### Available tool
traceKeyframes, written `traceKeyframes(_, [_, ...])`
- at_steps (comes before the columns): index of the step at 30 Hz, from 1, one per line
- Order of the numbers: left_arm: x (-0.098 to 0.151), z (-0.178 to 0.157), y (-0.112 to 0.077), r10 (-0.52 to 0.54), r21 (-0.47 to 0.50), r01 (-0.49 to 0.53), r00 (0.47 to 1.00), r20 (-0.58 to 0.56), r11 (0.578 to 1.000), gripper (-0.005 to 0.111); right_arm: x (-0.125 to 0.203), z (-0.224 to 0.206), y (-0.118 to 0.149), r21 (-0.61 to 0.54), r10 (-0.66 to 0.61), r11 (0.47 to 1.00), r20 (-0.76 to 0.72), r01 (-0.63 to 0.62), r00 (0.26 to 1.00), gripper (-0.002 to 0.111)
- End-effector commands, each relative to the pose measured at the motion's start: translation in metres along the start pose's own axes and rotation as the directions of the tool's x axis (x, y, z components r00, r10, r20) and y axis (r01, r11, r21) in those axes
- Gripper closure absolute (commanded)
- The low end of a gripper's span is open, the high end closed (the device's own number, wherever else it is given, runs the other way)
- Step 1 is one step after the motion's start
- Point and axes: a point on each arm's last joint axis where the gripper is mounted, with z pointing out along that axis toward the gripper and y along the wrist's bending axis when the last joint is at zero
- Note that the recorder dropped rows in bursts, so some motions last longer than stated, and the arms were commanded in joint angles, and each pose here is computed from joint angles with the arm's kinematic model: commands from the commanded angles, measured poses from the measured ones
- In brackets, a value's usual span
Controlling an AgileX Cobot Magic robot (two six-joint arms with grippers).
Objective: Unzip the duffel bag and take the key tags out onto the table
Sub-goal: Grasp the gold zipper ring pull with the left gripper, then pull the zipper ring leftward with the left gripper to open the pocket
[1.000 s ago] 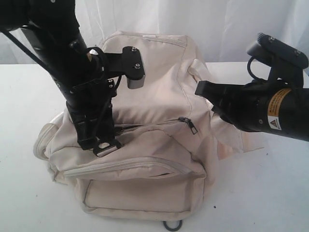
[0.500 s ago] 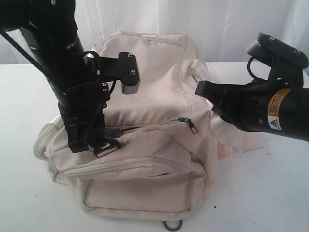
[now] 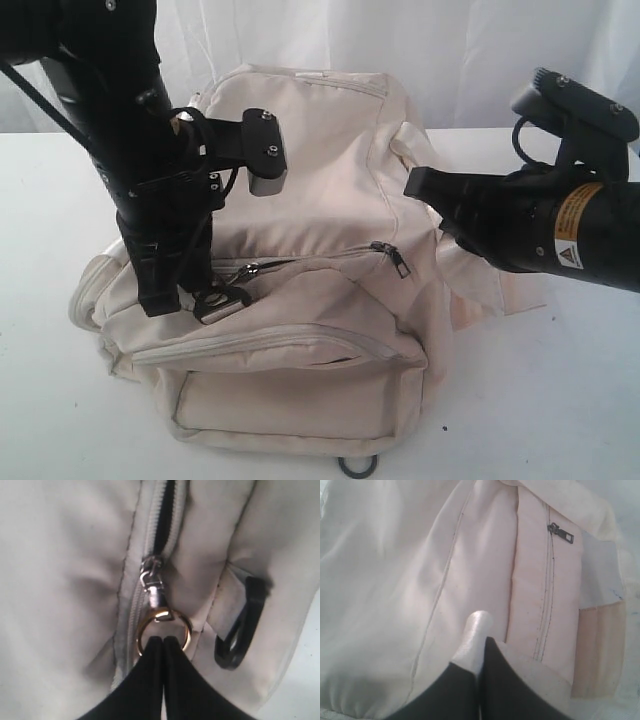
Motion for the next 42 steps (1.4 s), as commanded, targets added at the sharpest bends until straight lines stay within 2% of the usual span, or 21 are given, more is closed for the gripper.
traceKeyframes(1, [0.006,-0.005,-0.004,-0.015,0.021,0.015,0.999,-0.034,1.0,0.107,-0.007,-0.004,0.002,-0.025,-0.023,0.999,0.034,0.023,0.999,0.108])
traceKeyframes(7, [0.008,-0.016,-0.007,-0.013,-0.006,0.013,1.0,-0.005,1.0,0.107,-0.007,-0.004,0.002,-0.025,-0.023,0.999,0.034,0.023,0.999,0.108])
traceKeyframes(9, [0.007,-0.016,-0.007,-0.018,-0.005,0.018,1.0,0.005,1.0,0.103,-0.007,-0.004,0.002,-0.025,-0.023,0.999,0.034,0.023,0.999,0.108])
traceKeyframes(11, [0.006,-0.015,-0.008,-0.021,0.01,0.021,1.0,0.016,1.0,0.092,-0.007,-0.004,0.002,-0.025,-0.023,0.999,0.034,0.023,0.999,0.108])
traceKeyframes(16, [0.001,-0.011,-0.005,-0.02,0.0,0.02,0.999,0.044,1.0,0.046,-0.007,-0.004,0.002,-0.025,-0.023,0.999,0.034,0.023,0.999,0.108])
traceKeyframes(18, [-0.001,-0.005,-0.002,-0.03,-0.008,0.031,0.998,0.052,0.999,0.042,-0.007,-0.004,0.002,-0.025,-0.023,0.999,0.034,0.023,0.999,0.108])
traceKeyframes(26, [0.002,0.025,0.001,-0.02,0.011,0.02,1.0,-0.008,1.0,0.042,-0.007,-0.004,0.003,-0.032,-0.022,0.999,0.036,0.024,0.999,0.108])
traceKeyframes(32, [0.002,0.034,0.0,-0.031,0.011,0.031,0.999,0.019,0.999,0.046,-0.007,-0.004,0.003,-0.035,-0.022,0.999,0.037,0.024,0.999,0.108])
traceKeyframes(36, [0.003,0.034,-0.001,-0.032,0.017,0.032,0.999,0.016,0.999,0.063,-0.007,-0.004,0.003,-0.038,-0.022,0.999,0.037,0.024,0.999,0.108])
traceKeyframes(42, [0.005,0.031,-0.003,-0.029,0.025,0.029,1.0,0.002,0.999,0.1,-0.007,-0.004,0.003,-0.038,-0.022,0.999,0.037,0.024,0.999,0.108])
